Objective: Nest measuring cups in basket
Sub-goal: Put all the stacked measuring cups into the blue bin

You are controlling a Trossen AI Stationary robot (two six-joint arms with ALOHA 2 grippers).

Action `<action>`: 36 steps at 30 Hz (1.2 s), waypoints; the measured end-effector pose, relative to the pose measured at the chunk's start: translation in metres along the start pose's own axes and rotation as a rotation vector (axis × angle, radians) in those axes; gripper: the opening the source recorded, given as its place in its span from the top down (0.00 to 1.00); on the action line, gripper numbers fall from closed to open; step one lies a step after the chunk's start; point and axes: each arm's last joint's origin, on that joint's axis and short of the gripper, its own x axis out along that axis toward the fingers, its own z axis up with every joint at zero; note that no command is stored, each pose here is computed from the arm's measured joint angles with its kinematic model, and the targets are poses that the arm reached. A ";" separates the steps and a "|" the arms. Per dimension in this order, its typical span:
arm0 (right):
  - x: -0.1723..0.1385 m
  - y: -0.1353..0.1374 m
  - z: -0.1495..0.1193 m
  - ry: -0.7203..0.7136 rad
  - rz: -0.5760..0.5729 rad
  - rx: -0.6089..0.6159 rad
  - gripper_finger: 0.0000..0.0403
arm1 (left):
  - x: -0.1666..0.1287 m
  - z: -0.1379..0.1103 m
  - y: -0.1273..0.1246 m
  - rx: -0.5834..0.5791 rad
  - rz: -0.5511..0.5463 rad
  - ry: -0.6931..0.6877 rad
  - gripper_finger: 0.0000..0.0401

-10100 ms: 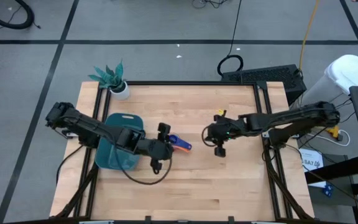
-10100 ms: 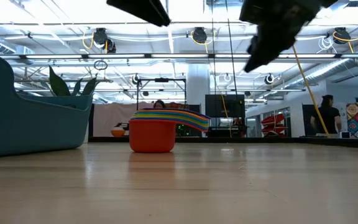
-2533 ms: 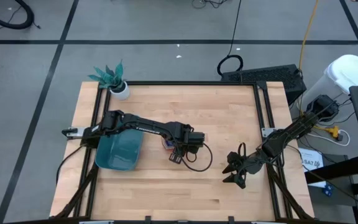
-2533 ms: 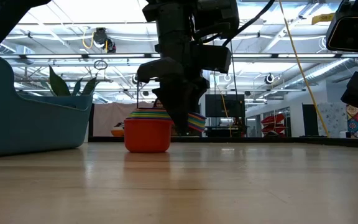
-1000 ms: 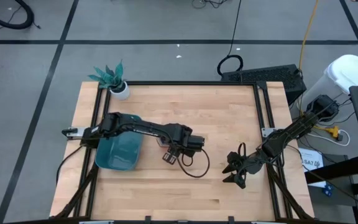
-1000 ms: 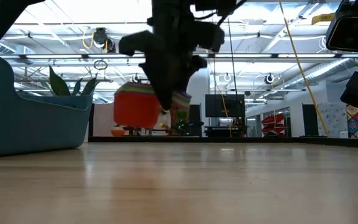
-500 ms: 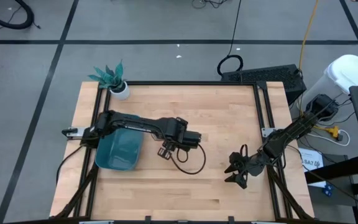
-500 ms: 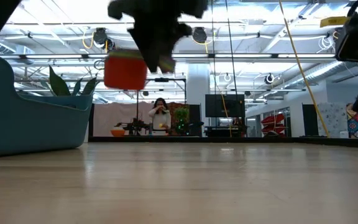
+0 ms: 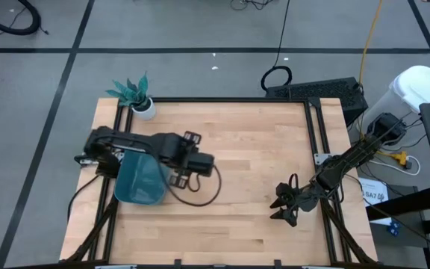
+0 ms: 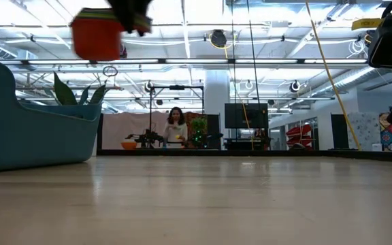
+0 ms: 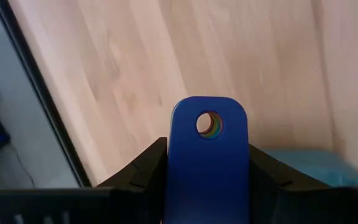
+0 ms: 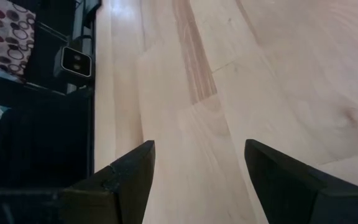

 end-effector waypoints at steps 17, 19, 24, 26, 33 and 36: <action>0.001 -0.002 0.005 -0.023 -0.008 0.047 0.40 | 0.016 -0.094 -0.073 0.067 0.006 0.052 0.63; 0.001 -0.003 0.008 -0.033 -0.012 0.056 0.40 | 0.021 -0.101 -0.077 0.070 0.006 0.049 0.63; 0.002 -0.006 0.012 -0.049 -0.022 0.081 0.40 | 0.035 -0.115 -0.094 0.263 -0.002 0.087 0.63; 0.002 -0.006 0.013 -0.051 -0.023 0.099 0.40 | 0.038 -0.116 -0.097 0.300 -0.001 0.095 0.63; 0.002 -0.010 0.018 -0.091 -0.045 0.173 0.40 | 0.045 -0.128 -0.090 0.350 0.035 0.047 0.63; 0.003 -0.010 0.020 -0.100 -0.045 0.207 0.40 | 0.051 -0.142 -0.081 0.294 0.033 0.009 0.63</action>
